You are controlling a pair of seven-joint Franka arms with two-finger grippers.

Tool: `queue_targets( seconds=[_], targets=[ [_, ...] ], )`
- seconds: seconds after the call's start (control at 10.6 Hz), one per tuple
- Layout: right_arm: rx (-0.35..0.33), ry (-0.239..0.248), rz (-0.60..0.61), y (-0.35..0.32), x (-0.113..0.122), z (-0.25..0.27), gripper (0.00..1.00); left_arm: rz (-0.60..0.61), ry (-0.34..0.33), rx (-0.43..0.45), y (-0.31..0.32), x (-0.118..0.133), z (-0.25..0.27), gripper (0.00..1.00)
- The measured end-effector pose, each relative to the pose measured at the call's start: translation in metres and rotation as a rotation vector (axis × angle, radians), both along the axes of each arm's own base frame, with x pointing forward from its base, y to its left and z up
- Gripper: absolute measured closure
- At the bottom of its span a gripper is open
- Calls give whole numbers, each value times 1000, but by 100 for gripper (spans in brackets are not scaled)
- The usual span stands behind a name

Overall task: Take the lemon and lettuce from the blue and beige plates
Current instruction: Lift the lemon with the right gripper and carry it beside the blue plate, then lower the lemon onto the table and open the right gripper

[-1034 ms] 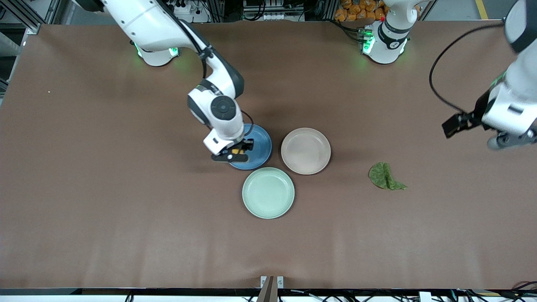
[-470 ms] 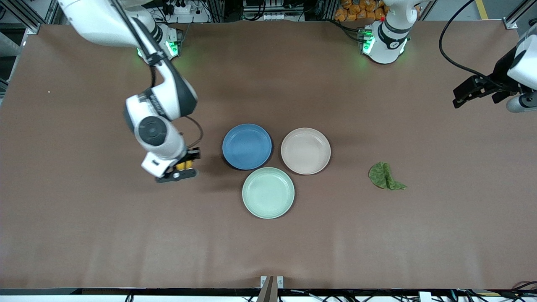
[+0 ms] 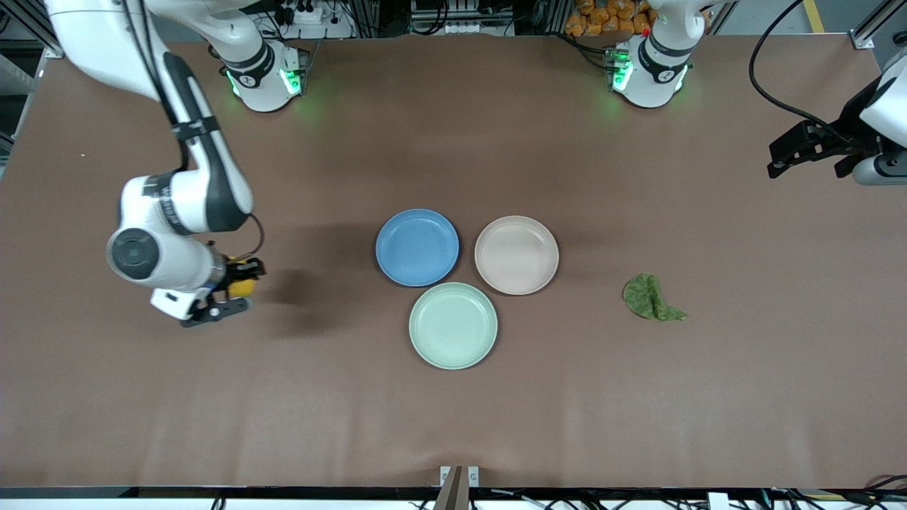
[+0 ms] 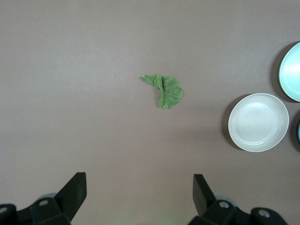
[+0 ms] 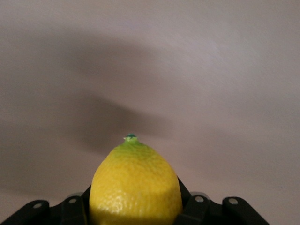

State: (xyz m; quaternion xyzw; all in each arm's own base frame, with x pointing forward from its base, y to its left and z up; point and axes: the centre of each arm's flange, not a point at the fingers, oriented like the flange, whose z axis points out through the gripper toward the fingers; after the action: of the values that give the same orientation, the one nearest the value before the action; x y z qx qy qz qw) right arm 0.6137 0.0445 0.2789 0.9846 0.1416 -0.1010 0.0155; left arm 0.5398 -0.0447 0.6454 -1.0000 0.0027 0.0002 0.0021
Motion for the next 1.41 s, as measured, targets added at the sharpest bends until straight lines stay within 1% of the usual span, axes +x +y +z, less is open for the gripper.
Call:
queue_targets(
  seconds=[0.09,0.19,0.56,0.85,0.94,1.13,1.22,1.32,1.41],
  targets=[
    [-6,-1,-14,-15,-4,-9,42,5,1,-6,2,0,0,0],
    [-11,-13,-25,-24,-9,-19,42,6,1,-9,3,0,0,0],
    [-15,-95,-4,-34,-31,-64,42,-10,8,-10,-6,0,-3,0],
    [-27,-133,14,-31,-37,-102,42,-10,11,-10,-6,0,-4,0],
    [-30,-139,20,-29,-38,-113,42,-10,13,-10,-6,0,-5,0],
    [-30,-141,24,-28,-38,-113,44,-10,15,-10,-6,0,-6,0],
    [-30,-142,25,-28,-37,-113,42,-9,15,-10,-5,0,-6,0],
    [-30,-150,24,-29,-34,-110,32,-9,15,-10,-5,0,-6,0],
    [-29,-145,24,-27,-28,-102,19,-9,16,-10,-5,1,-7,0]
  ],
)
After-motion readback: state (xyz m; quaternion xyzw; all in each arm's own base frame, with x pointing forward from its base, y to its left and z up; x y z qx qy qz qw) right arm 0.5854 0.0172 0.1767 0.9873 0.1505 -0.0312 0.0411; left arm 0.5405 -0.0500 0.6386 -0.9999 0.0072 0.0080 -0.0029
